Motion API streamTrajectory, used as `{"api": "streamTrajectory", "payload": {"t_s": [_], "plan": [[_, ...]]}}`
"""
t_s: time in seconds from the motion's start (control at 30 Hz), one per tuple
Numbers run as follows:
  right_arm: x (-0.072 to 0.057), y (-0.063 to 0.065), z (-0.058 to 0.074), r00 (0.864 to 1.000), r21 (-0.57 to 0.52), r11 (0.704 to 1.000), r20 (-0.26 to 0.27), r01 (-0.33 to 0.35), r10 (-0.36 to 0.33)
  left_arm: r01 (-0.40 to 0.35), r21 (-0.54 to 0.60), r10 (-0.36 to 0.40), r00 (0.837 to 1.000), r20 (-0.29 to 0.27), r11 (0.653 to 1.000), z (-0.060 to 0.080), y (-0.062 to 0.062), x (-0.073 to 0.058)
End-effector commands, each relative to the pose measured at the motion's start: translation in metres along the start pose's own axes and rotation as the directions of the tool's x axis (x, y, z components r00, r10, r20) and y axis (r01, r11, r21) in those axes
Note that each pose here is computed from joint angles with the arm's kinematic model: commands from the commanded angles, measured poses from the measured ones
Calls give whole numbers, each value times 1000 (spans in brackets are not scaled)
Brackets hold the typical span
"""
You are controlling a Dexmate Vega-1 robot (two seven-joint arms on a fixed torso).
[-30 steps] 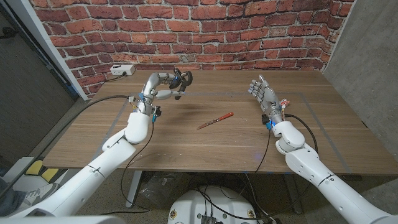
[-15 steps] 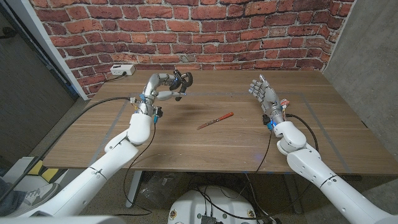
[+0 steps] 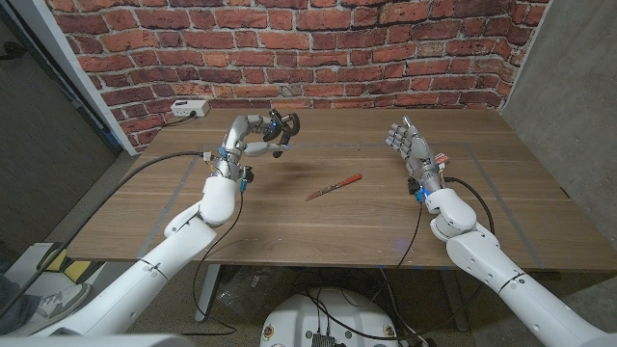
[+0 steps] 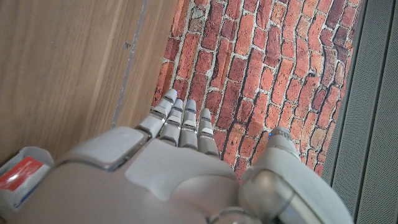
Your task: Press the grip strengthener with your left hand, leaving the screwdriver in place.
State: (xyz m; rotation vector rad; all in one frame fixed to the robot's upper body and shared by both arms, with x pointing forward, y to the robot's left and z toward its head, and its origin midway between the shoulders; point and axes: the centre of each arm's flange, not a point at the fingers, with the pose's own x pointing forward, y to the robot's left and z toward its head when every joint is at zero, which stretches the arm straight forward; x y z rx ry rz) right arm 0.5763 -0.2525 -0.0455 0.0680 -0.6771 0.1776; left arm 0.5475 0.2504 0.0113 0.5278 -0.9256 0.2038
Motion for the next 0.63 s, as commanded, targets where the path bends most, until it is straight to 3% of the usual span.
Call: {"api": "streamTrajectory", "payload": {"t_s": [0.03, 0.63], "plan": [[-1, 2, 3, 1000, -3, 1000, 6, 4, -4, 17, -4, -17, 1000, -11, 1000, -3, 2, 4], [7, 5, 5, 1000, -1, 1000, 27, -7, 7, 4, -2, -4, 1000, -11, 1000, -2, 7, 6]]}}
